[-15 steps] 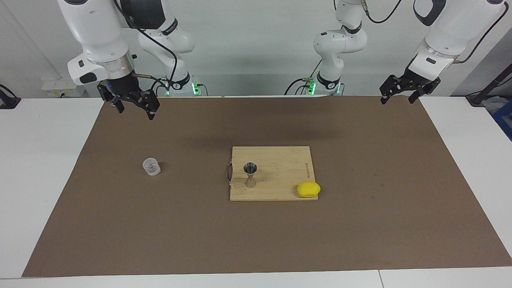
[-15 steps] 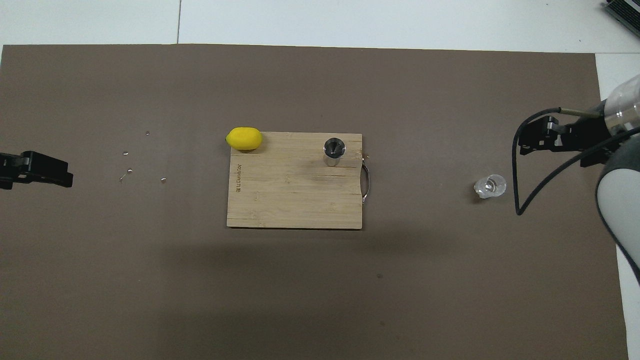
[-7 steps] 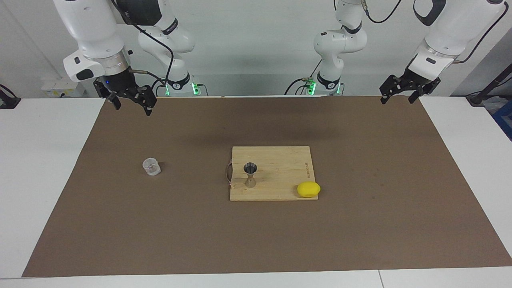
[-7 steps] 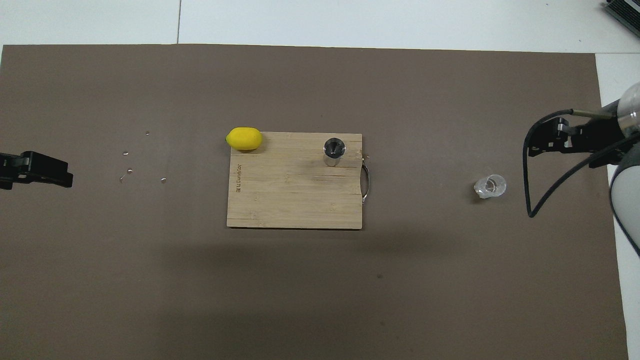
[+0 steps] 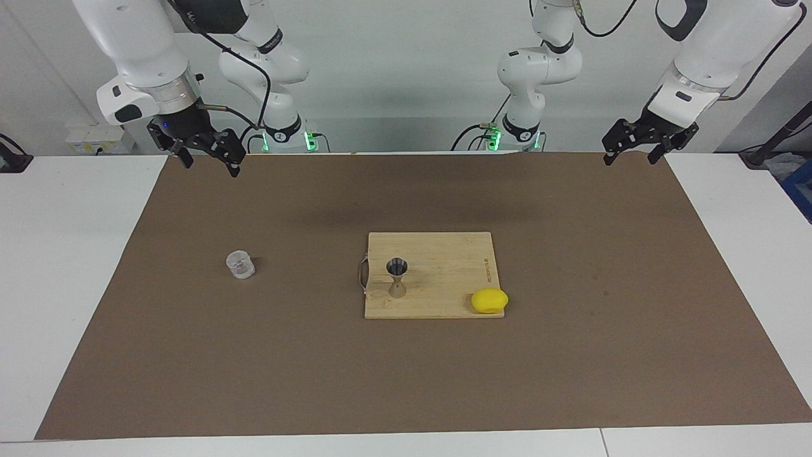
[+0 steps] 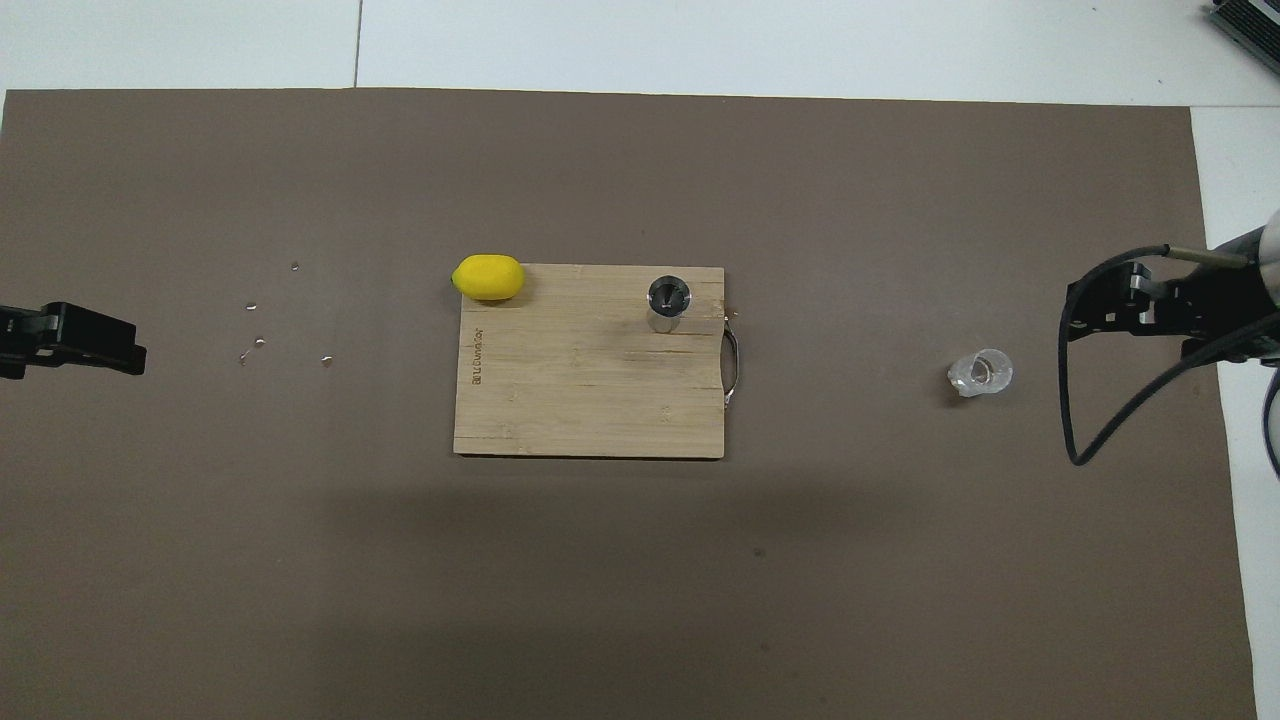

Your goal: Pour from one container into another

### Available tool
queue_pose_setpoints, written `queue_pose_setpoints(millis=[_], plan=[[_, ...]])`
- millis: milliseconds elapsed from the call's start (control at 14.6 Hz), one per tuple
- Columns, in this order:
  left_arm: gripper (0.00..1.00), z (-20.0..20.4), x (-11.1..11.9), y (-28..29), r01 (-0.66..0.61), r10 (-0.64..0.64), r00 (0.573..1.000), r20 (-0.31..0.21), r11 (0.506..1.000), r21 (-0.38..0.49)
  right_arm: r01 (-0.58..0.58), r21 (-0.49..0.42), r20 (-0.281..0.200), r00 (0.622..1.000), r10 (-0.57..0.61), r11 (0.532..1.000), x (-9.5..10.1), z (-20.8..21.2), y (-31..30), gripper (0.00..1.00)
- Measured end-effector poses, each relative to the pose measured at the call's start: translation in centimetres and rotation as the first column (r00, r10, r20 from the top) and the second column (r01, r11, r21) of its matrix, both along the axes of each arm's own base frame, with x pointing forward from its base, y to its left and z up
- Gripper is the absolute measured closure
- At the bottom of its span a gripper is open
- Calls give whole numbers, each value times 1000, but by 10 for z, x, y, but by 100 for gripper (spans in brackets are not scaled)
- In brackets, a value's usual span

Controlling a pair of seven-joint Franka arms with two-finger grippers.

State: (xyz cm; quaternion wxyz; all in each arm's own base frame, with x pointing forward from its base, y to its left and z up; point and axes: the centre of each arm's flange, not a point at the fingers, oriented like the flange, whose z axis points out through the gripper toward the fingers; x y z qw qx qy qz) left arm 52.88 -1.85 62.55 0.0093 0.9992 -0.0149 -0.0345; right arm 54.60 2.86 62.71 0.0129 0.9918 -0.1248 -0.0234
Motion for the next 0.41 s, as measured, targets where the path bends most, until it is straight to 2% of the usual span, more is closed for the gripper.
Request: queue_pose_setpoints(millis=[411], plan=[[0,0,0,0,0,0,1000,0,1000,0,-2,0,-6,1000,2,1000,0,-3,0,0]])
